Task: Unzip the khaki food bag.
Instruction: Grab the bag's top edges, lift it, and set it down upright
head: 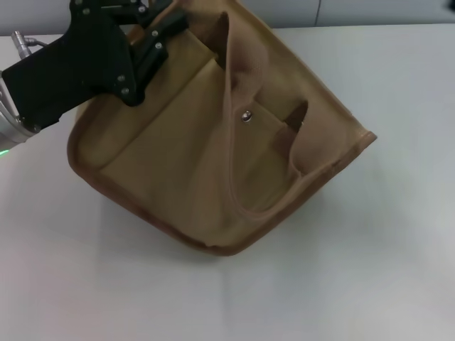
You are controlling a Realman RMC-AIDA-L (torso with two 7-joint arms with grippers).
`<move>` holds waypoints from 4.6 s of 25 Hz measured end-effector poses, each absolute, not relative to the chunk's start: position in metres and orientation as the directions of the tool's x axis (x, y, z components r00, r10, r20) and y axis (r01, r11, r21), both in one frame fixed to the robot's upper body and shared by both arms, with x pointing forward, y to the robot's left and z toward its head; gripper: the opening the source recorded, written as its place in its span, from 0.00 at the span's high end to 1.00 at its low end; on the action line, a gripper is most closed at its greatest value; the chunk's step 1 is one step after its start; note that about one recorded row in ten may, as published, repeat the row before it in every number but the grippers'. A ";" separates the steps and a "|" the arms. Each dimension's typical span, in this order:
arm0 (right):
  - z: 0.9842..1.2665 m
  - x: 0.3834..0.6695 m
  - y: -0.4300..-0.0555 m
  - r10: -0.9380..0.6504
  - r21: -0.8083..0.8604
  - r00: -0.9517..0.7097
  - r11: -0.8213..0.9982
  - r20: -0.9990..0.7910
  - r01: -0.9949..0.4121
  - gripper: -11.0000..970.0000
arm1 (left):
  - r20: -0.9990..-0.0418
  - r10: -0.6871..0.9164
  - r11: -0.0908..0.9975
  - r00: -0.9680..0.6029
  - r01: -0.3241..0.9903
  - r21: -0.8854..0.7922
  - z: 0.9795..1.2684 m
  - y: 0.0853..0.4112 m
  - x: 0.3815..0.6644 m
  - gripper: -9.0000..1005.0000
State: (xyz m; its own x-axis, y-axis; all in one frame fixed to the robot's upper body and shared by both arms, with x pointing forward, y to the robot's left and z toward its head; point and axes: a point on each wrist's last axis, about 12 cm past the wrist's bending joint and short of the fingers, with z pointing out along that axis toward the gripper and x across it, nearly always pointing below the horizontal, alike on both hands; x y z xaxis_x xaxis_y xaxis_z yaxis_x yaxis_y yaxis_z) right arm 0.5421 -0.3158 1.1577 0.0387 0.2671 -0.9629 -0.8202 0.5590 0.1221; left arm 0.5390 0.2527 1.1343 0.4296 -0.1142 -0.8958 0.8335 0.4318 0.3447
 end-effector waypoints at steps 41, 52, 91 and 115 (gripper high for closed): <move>1.160 0.586 -0.176 -0.338 -0.070 -0.039 0.303 -0.940 -0.950 0.35 | -0.892 -0.107 0.348 0.440 0.857 0.381 1.134 0.244 0.534 0.88; 1.166 0.587 -0.157 -0.384 -0.129 0.018 0.264 -0.923 -0.956 0.54 | -0.888 -0.112 0.339 0.446 0.857 0.388 1.136 0.243 0.534 0.88; 1.171 0.577 -0.213 -0.156 -0.033 -0.023 0.343 -0.987 -0.939 0.74 | -0.885 -0.112 0.369 0.452 0.846 0.385 1.134 0.247 0.534 0.86; 1.193 0.574 -0.219 -0.253 -0.074 -0.005 0.302 -0.967 -0.950 0.39 | -0.883 -0.111 0.358 0.456 0.847 0.393 1.136 0.246 0.534 0.85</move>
State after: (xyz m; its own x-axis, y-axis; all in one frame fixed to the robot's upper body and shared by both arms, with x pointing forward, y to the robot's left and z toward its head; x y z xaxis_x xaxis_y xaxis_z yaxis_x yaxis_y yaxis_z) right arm 0.5737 -0.2193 1.1933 -0.0047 -0.2531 -0.9674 -0.9503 0.3024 -0.0745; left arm 0.5339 0.2459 1.1355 0.4563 -0.1113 -0.8828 0.8472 0.3577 0.3928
